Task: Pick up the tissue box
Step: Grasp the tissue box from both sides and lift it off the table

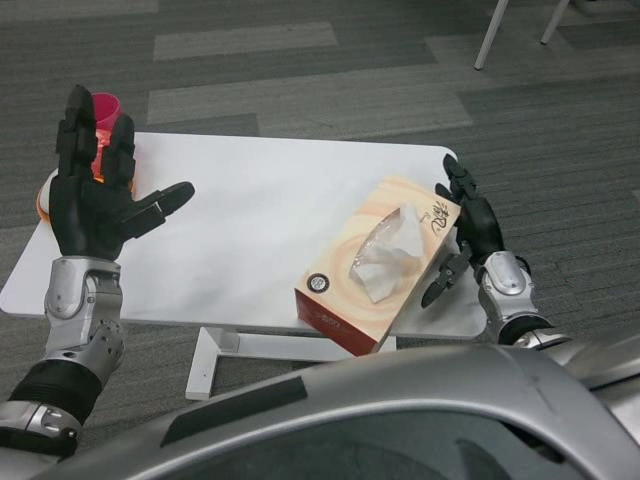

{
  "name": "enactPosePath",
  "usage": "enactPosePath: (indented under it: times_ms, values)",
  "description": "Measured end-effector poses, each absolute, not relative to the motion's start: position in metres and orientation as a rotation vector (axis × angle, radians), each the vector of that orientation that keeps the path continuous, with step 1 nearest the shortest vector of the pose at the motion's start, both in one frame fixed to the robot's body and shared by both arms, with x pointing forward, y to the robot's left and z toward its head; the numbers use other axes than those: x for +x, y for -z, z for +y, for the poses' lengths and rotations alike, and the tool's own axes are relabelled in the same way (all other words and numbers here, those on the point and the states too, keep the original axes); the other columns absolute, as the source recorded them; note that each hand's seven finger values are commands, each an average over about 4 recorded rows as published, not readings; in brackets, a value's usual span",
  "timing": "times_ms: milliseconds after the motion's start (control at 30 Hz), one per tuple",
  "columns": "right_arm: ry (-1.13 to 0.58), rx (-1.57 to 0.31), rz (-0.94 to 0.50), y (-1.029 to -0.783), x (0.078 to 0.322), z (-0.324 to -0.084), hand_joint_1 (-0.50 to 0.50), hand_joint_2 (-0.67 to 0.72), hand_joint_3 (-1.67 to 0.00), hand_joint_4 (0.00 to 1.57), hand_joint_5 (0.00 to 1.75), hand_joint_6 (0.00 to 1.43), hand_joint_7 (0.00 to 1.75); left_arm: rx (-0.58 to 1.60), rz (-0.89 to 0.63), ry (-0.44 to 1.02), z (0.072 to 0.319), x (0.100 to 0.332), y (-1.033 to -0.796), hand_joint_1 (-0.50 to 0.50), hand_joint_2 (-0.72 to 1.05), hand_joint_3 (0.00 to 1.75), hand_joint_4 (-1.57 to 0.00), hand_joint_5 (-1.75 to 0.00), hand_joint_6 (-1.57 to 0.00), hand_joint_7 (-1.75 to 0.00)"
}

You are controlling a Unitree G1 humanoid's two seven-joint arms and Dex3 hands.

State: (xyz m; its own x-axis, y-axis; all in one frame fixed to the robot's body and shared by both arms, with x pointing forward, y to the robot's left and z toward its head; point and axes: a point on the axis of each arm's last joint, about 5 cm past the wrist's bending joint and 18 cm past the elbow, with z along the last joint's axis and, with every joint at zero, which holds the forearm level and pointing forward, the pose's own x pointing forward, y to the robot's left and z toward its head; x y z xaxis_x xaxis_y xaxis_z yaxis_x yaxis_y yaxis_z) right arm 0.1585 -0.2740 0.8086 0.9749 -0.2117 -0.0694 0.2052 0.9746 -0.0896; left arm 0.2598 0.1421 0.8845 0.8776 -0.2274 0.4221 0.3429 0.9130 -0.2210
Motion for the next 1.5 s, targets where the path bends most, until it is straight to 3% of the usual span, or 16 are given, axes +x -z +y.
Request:
enactPosePath:
  times_ms: [733,1500]
  values:
    - [0.182,-0.088,0.077,-0.812,0.201,-0.238,-0.17,0.72,0.0,0.31,0.0,0.0,0.0,-0.305,-0.412,0.338,0.135,0.259,-0.887,0.5,0.69,0.0,0.0,-0.21,0.0,0.0]
    - [0.067,-0.244,0.064,-0.822,0.233,-0.2,-0.17,0.72,0.0,0.53,0.0,0.0,0.0,-0.286,-0.384,0.392,0.13,0.256,-0.883,0.5,0.69,0.0,0.0,-0.21,0.0,0.0]
